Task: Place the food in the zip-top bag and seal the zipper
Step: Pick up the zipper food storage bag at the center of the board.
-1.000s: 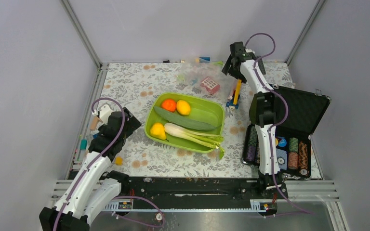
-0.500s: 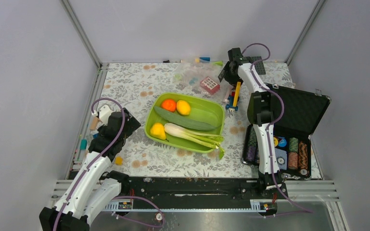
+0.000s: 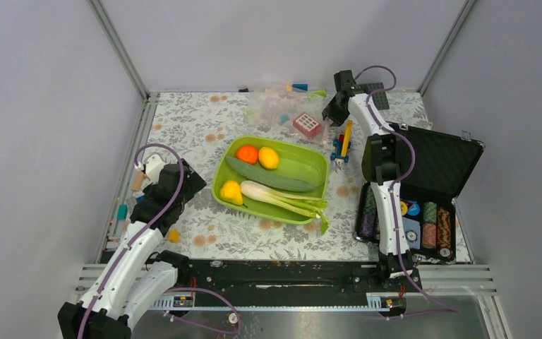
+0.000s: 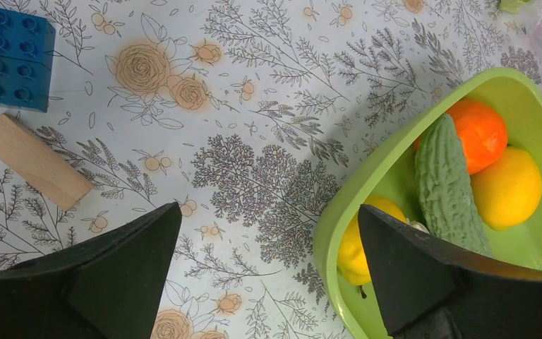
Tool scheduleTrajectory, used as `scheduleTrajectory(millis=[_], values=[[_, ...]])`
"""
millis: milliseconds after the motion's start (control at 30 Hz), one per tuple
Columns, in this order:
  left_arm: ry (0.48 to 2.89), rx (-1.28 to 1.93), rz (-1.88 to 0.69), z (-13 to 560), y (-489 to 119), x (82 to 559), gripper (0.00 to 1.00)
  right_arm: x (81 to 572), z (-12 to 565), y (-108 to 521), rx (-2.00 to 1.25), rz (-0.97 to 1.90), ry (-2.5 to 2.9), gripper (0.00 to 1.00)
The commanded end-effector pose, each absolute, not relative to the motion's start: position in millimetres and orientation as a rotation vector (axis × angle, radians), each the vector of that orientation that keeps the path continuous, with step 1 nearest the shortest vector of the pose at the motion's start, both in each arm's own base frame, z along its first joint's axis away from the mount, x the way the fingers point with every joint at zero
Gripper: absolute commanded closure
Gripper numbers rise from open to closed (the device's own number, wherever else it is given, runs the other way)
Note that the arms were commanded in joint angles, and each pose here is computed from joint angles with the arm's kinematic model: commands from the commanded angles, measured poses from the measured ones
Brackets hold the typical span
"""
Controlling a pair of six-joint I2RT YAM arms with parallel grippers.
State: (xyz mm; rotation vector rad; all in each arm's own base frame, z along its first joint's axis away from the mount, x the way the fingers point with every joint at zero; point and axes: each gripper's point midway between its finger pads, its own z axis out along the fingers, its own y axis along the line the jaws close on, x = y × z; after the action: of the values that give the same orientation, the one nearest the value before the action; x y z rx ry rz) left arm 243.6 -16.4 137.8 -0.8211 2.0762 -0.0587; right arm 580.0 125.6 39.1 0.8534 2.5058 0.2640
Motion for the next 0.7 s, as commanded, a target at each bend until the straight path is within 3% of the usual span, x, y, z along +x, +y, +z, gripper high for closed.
scheduleTrajectory(millis=[0, 67, 133, 367, 667], values=[[2.037, -0.832, -0.041, 144.4, -11.3, 248.8, 0.01, 593.7, 41.9, 129.4, 0.898, 0.325, 2.456, 0.64], [2.036, -0.833, -0.04, 144.3, -11.1, 248.8, 0.01, 595.2, 41.8, 129.4, 0.898, 0.327, 2.451, 0.78], [2.039, -0.834, -0.035, 143.2, -10.6, 248.4, 0.01, 596.9, 43.6, 129.5, 0.893, 0.33, 2.443, 0.99], [2.037, -0.84, -0.056, 145.2, -12.5, 246.9, 0.01, 610.8, 98.1, 137.9, 0.753, 0.429, 2.348, 1.0], [2.005, -0.813, -0.202, 158.3, -26.1, 239.8, 0.01, 587.5, 260.0, 175.5, 0.255, 0.547, 2.085, 1.0]])
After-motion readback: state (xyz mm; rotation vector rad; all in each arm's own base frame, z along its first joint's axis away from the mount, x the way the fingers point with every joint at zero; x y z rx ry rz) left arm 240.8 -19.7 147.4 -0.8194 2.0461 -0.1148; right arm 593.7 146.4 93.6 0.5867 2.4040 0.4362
